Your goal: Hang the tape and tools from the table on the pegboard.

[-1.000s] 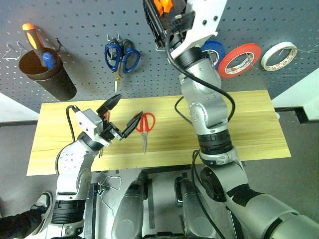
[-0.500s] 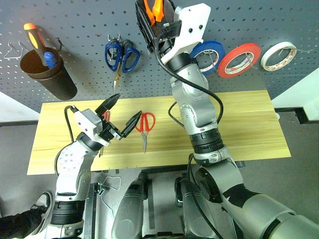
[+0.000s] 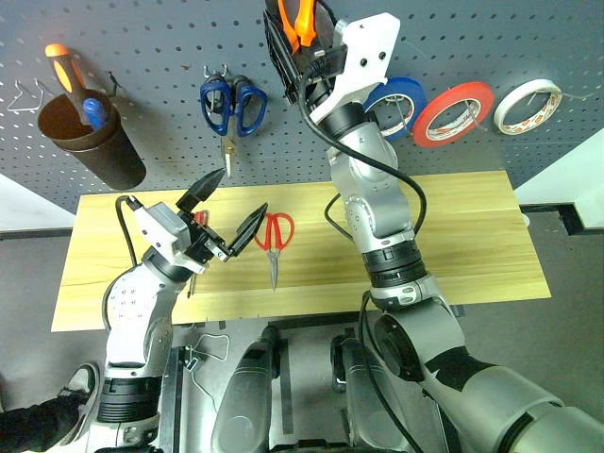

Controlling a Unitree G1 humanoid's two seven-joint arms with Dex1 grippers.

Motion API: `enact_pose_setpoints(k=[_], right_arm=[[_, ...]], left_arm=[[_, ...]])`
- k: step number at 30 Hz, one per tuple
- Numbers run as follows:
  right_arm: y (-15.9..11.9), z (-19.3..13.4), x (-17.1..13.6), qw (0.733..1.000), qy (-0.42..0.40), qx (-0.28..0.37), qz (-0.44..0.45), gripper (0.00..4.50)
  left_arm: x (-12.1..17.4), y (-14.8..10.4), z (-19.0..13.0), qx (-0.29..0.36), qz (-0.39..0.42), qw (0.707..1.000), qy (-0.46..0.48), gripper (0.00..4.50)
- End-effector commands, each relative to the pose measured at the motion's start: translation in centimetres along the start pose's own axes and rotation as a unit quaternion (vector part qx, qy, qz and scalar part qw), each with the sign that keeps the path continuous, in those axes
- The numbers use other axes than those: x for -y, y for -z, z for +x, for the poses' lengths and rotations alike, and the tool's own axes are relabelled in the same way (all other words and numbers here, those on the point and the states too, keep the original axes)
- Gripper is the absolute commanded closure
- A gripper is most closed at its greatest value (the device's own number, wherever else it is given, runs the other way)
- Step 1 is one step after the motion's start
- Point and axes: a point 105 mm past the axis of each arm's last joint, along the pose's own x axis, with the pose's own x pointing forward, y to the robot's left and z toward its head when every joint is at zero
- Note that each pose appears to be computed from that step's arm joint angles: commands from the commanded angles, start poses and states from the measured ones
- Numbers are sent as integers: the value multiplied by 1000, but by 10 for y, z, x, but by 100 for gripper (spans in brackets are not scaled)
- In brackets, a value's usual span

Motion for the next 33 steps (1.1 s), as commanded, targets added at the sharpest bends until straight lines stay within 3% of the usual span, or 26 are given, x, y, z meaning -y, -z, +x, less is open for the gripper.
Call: enact_pose_setpoints(k=[1,33], right_arm=[[-26,8,-2,999,-9,50,-10,178],[7,-10,7,1000,10,-8,-6,178]], left_arm=[[1,-11,1,33,10,999,-1,0],[-7,-12,-1,57,14,997,-40,0]])
